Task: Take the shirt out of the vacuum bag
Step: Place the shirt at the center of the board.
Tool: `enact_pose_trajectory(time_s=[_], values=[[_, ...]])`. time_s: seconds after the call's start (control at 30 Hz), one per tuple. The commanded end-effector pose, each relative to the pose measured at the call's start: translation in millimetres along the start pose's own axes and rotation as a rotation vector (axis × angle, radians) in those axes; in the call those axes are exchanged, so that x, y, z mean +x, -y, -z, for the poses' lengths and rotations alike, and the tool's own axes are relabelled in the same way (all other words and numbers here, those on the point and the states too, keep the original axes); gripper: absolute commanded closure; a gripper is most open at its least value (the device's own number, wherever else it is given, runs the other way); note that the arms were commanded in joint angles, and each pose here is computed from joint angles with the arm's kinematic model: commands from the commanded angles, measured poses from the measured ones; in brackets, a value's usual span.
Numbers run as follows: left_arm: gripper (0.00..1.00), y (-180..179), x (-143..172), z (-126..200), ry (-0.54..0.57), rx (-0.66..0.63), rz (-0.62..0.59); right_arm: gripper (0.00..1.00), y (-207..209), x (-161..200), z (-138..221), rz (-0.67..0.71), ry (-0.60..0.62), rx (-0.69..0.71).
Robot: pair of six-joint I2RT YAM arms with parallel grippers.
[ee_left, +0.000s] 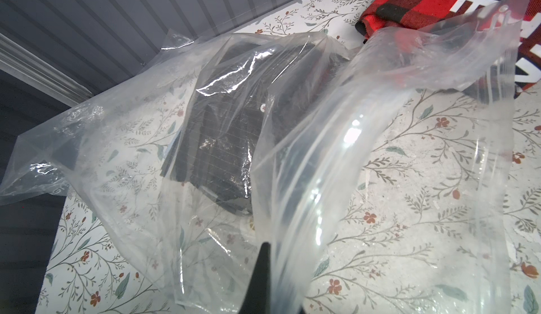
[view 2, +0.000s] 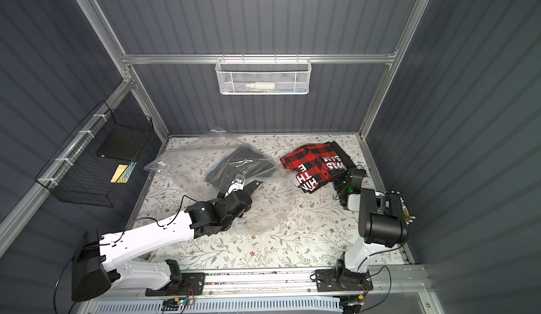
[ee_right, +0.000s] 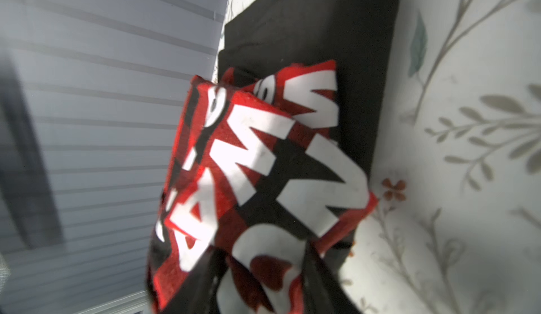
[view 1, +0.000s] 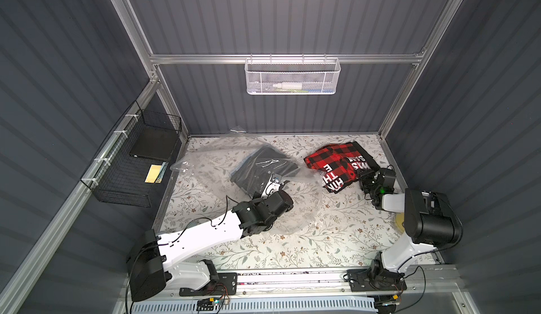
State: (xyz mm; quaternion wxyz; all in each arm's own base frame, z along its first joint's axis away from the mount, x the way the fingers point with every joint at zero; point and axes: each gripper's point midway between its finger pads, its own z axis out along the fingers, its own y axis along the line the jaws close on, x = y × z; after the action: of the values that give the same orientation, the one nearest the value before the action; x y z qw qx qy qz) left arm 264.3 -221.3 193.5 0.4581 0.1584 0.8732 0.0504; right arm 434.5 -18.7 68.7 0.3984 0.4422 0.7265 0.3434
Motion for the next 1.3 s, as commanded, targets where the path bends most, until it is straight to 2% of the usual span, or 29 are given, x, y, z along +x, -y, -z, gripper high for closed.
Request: enact_pose_trajectory(time_s=[0.0,0.17,0.23,0.37,0.5,0.8,1.03,1.07,1.2,1.27], values=[[1.00,1.7,0.0,0.5,-0.003,0.005,-0.024,0.70,-15.9,-11.5,-2.0,0.012,0.023,-0.056],[1.00,2.5,0.7,-0.7,-0.004,0.005,-0.026,0.95,-30.7,-32.3,4.3,0.094,0.095,-0.002],[1.00,3.8,2.0,-1.6,-0.009,0.009,-0.028,1.00,-39.9,-40.1,9.1,0.152,0.132,0.021],[1.00,5.4,3.5,-3.2,-0.013,0.014,-0.033,1.00,-58.8,-47.8,15.0,0.315,0.210,0.108],[1.00,6.7,4.5,-4.2,-0.018,0.015,-0.046,1.00,-61.0,-49.8,15.3,0.394,0.259,0.161],[1.00,7.9,13.8,-8.1,-0.042,0.013,-0.070,1.00,-32.1,-74.3,8.8,0.452,0.376,0.317],[1.00,9.9,14.8,-8.6,-0.048,0.021,-0.077,1.00,-13.2,-69.4,-8.1,0.448,0.316,0.357],[1.00,9.4,14.4,-8.1,-0.045,0.022,-0.073,0.93,-15.2,-68.9,-7.8,0.450,0.313,0.349],[1.00,9.3,14.5,-7.7,-0.041,0.025,-0.071,0.53,-32.9,-64.1,-2.7,0.457,0.289,0.294],[1.00,10.6,14.9,-7.7,-0.041,0.031,-0.071,0.44,-44.9,-60.4,4.6,0.468,0.293,0.280]])
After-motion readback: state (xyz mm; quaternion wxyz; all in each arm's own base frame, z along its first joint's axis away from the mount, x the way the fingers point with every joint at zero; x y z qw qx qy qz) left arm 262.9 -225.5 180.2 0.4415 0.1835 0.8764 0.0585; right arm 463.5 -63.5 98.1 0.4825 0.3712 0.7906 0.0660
